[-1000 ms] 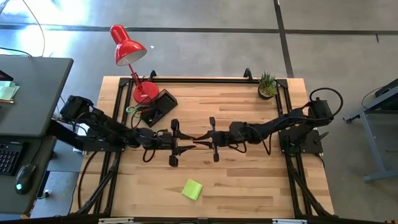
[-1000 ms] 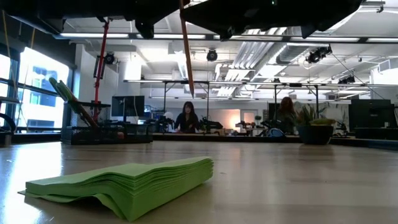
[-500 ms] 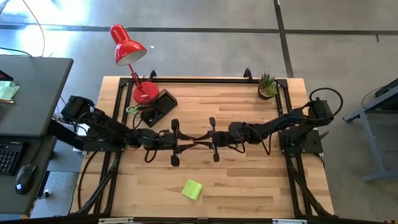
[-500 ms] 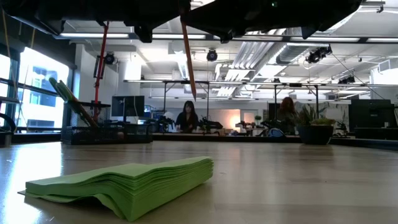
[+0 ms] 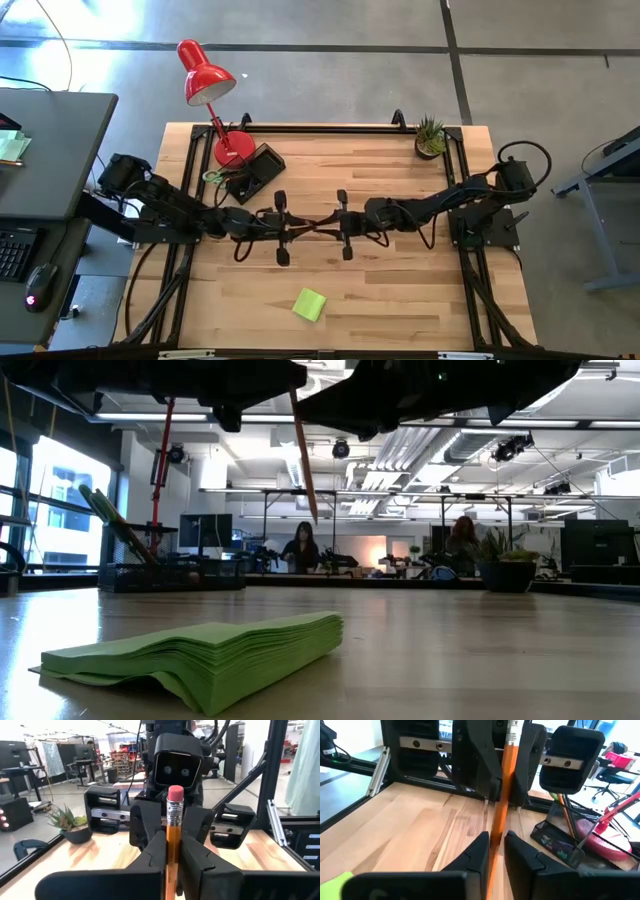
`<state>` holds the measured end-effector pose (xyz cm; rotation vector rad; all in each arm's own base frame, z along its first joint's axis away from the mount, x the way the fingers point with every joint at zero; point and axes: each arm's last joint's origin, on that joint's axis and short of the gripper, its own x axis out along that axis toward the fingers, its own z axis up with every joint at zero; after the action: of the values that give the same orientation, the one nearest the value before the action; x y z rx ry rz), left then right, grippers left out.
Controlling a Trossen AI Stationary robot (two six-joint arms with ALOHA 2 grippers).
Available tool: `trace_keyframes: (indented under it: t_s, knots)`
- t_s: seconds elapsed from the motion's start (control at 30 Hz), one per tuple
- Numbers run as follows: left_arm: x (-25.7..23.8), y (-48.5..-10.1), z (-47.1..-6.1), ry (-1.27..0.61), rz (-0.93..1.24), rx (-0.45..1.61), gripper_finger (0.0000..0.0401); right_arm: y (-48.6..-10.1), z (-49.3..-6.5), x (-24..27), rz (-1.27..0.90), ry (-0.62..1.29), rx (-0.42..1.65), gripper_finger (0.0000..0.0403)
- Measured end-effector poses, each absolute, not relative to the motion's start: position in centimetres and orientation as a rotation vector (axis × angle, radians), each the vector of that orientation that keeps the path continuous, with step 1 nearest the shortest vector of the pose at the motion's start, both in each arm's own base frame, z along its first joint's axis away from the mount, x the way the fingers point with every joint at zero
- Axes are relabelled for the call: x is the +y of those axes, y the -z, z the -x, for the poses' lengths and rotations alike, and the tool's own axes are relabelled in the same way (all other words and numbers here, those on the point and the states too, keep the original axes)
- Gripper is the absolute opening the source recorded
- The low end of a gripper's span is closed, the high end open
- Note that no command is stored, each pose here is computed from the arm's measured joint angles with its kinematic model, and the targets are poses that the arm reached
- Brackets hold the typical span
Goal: Pick and place office supplies into organizer
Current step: Put the yellow pencil into the desk organizer
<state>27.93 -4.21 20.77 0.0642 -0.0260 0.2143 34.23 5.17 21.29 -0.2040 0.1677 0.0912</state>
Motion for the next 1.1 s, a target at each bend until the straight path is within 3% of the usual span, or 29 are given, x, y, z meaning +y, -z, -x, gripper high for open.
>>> trace_keyframes:
  t_s: [0.2, 0.4, 0.6, 0.77, 1.1]
  knots:
    - [-3.9, -21.8, -26.9, -0.245, -0.099, 0.033, 0.0006, -20.9, -34.2, 5.1, 0.205, -0.092, 0.204, 0.0089]
    - [-3.0, -24.3, -23.4, -0.356, -0.124, 0.138, 0.0004, -20.7, -34.1, 5.1, 0.201, -0.082, 0.227, 0.0117]
    - [-1.3, -26.3, -18.3, -0.639, -0.138, 0.220, 0.0003, -20.7, -34.1, 5.1, 0.202, -0.071, 0.227, 0.0122]
    - [-0.3, -27.2, -15.5, -0.935, -0.112, 0.171, 0.0008, -20.9, -34.2, 4.8, 0.184, -0.060, 0.208, 0.0122]
    - [0.2, -25.1, -13.8, -1.135, -0.143, 0.178, 0.0006, -20.7, -34.2, 4.1, 0.130, -0.037, 0.238, 0.0122]
